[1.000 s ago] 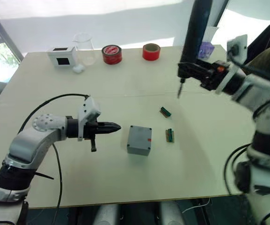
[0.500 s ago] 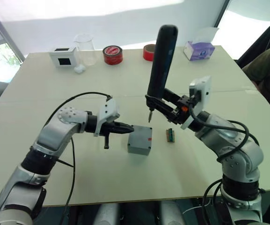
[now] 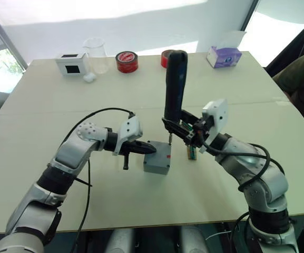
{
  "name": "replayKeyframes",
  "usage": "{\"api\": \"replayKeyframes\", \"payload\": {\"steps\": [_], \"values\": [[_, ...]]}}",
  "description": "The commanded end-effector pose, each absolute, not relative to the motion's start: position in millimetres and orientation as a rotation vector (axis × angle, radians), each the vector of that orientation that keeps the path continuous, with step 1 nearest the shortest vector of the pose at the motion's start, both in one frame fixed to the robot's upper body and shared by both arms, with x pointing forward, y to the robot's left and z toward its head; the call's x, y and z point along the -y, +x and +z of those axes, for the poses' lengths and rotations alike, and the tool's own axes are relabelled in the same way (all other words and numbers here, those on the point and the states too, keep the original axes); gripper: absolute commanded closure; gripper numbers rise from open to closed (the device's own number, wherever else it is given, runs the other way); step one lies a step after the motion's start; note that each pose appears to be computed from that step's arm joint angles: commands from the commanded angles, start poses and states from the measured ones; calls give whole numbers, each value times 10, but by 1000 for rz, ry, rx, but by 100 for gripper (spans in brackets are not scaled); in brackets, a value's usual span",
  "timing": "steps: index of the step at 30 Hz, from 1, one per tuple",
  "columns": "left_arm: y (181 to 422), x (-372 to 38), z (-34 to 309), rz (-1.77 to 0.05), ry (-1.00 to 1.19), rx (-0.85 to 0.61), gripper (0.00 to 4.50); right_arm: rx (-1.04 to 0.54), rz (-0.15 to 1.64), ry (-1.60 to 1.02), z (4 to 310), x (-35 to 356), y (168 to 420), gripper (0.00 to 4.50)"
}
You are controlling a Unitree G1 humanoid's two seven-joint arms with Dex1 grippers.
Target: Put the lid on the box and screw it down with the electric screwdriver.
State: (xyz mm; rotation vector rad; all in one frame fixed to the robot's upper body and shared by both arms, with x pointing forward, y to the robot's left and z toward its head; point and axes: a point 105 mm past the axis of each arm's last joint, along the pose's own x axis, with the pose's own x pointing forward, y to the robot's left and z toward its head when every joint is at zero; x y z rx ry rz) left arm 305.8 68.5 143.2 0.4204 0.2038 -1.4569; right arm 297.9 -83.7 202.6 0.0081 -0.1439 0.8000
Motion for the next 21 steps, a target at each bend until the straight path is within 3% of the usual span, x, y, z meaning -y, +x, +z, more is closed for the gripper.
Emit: {"api": "replayKeyframes", "payload": {"steps": [1, 10, 16, 21], "values": [[3053, -743, 1420, -1441, 426, -205, 450, 213, 794, -2, 2079, 842, 2957, 274], [3017, -765, 1334, -1435, 435, -230, 450, 185, 765, 69, 1940, 896, 2955, 274], [2981, -754, 1286, -1443, 438, -243, 450, 2, 764, -42, 1485, 889, 2925, 274], [2982, -761, 1275, -1444, 439, -249, 450, -42, 745, -37, 1417, 903, 2957, 274]]}}
